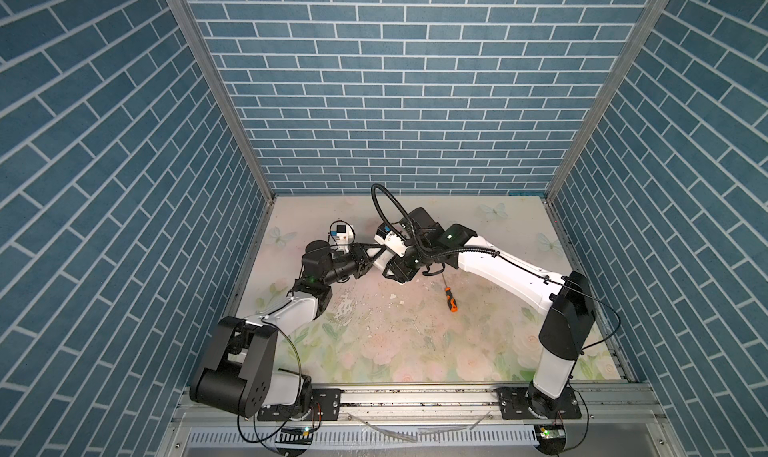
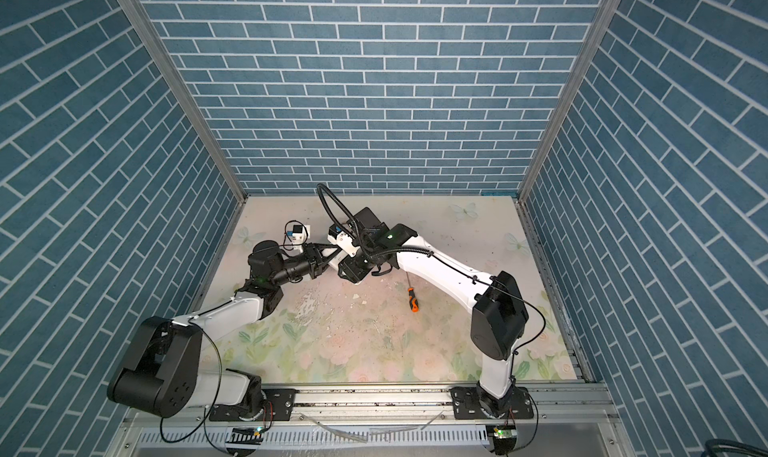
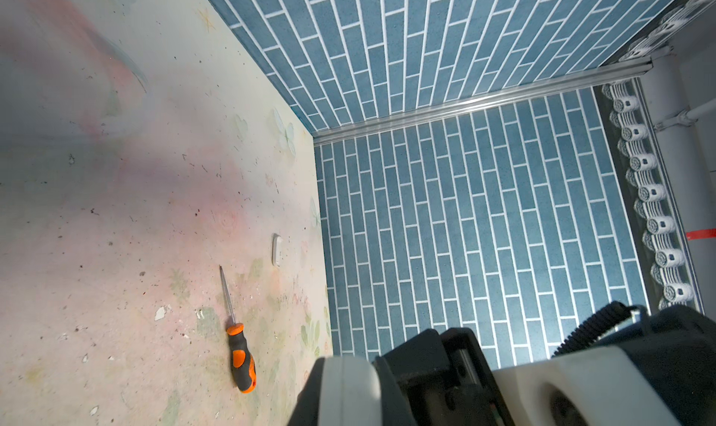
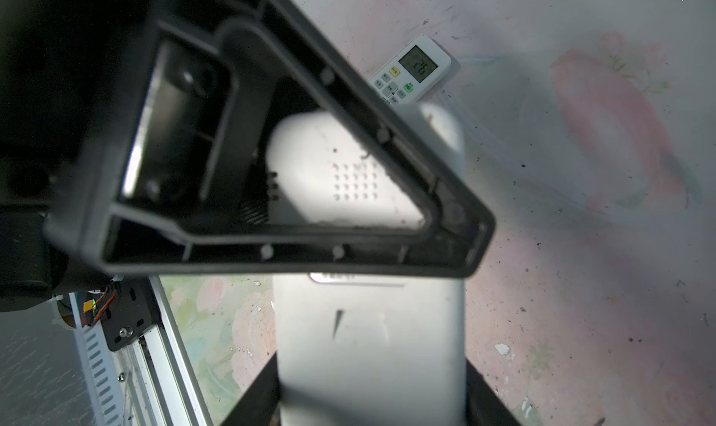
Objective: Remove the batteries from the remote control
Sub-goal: 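Pull the remote away with the right gripper while the left gripper releases it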
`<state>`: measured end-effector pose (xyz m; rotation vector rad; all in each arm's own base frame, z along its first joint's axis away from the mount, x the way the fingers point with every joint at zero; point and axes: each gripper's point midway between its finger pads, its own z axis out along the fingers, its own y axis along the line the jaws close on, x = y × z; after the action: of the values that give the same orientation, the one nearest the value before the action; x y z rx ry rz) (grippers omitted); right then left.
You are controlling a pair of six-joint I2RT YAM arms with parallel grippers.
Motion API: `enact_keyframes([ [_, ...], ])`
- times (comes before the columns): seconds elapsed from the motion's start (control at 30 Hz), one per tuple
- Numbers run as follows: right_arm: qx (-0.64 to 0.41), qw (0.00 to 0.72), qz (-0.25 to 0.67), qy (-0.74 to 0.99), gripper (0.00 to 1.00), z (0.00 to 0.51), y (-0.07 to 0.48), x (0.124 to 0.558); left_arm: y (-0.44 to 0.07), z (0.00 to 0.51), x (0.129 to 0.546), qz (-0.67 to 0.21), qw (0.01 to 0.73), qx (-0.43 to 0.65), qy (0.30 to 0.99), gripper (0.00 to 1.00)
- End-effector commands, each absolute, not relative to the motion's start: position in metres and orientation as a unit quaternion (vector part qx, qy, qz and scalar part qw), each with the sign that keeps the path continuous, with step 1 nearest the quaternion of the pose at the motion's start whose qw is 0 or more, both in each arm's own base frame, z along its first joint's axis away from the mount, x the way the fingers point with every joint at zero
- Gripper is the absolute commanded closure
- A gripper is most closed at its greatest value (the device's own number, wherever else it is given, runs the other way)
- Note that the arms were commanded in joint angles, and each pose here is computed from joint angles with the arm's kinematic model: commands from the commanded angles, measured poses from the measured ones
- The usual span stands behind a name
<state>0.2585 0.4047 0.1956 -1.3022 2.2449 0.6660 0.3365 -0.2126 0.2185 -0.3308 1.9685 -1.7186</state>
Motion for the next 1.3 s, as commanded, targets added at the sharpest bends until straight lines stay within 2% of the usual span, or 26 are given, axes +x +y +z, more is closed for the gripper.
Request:
enact_keyframes([
  [0.0,-0.484,0.217,0.235,0.814,0.73,0.19,0.406,0.254,-0.215,0.24,0.341,-0.639,0.274,-0.099,0.712,0.69],
  [0.13,-0.483,0.21,0.233,0.817,0.75,0.184,0.403,0.251,-0.214,0.235,0.341,-0.632,0.276,-0.1,0.717,0.6],
  [0.33,-0.48,0.195,0.226,0.825,0.76,0.173,0.392,0.243,-0.197,0.224,0.346,-0.615,0.284,-0.117,0.726,0.55],
  [0.5,-0.472,0.188,0.213,0.834,0.76,0.159,0.38,0.239,-0.177,0.203,0.346,-0.571,0.286,-0.123,0.76,0.54],
  [0.67,-0.463,0.165,0.19,0.85,0.77,0.121,0.368,0.234,-0.149,0.182,0.335,-0.515,0.286,-0.143,0.795,0.54],
  [0.93,-0.46,0.144,0.149,0.863,0.79,0.059,0.362,0.232,-0.127,0.184,0.306,-0.484,0.3,-0.165,0.806,0.55],
  [1.27,-0.475,0.123,0.133,0.861,0.78,0.021,0.372,0.229,-0.126,0.189,0.294,-0.483,0.302,-0.168,0.804,0.55],
])
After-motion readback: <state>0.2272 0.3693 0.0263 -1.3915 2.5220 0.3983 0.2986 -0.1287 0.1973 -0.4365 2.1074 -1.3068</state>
